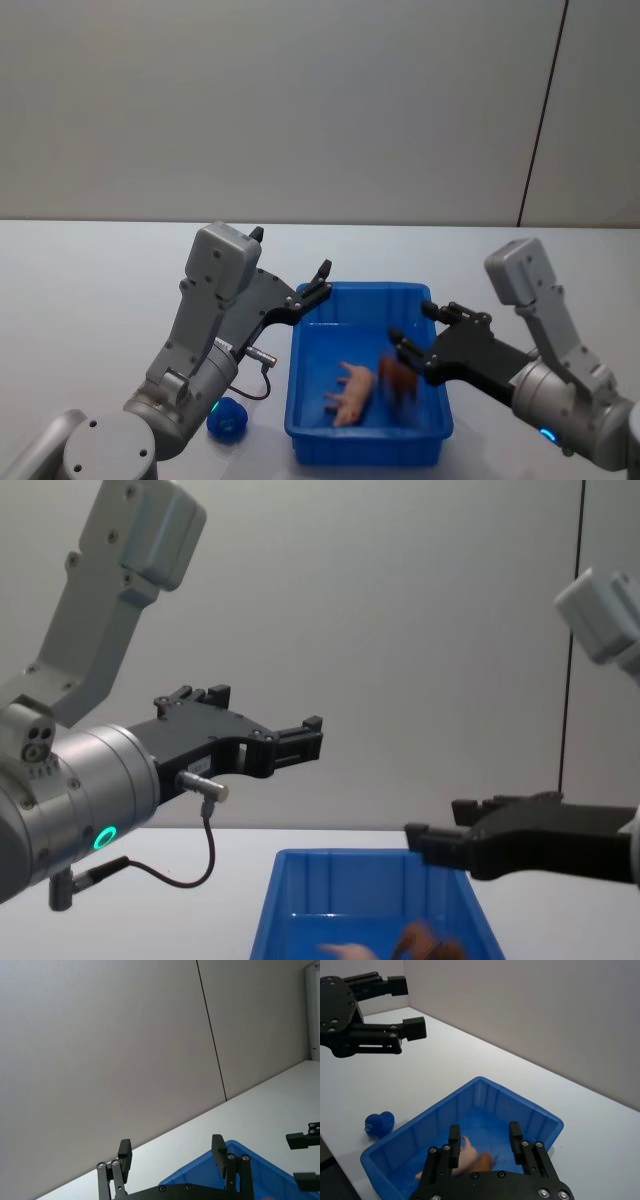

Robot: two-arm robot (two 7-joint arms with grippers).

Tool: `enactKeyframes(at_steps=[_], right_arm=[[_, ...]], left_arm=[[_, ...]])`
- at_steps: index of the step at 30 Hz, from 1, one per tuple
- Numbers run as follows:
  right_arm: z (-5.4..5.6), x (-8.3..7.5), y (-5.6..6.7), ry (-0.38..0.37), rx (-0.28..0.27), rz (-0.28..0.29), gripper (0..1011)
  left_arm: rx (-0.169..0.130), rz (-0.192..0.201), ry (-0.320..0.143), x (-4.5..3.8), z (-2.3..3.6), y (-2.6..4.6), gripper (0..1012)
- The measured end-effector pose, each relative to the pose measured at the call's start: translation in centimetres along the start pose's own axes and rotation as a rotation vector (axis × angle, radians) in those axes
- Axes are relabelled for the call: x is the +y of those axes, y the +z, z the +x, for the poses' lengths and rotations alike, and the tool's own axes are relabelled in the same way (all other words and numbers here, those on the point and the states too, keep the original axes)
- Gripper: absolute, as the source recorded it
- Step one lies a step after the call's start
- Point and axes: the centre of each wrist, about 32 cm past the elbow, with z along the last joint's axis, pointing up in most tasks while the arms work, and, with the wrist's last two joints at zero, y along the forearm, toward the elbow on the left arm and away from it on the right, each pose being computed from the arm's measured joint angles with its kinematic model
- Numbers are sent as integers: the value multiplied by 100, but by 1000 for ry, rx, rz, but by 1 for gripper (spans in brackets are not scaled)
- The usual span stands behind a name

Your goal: Pick up the two dolls from the table and place them into the box.

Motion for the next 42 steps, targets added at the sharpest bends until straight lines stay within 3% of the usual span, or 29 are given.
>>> enactKeyframes(at_steps=[9,16,27,35,42], right_arm=[[-20,38,-58,10,19,-20,825],[51,-50,-124,1,14,-2,1001],[244,-329,-270,-20,-18,23,1000],[321,-449,-326,-30,-33,28,1001],[357,-508,-351,-35,-41,30,1000]], left_arm=[[0,0,0,0,0,0,1000],[0,0,0,0,0,0,1000],[0,0,0,0,0,0,1001],[-2,0,-1,1,1,0,1001],[-34,19,-13,29,30,22,1001]])
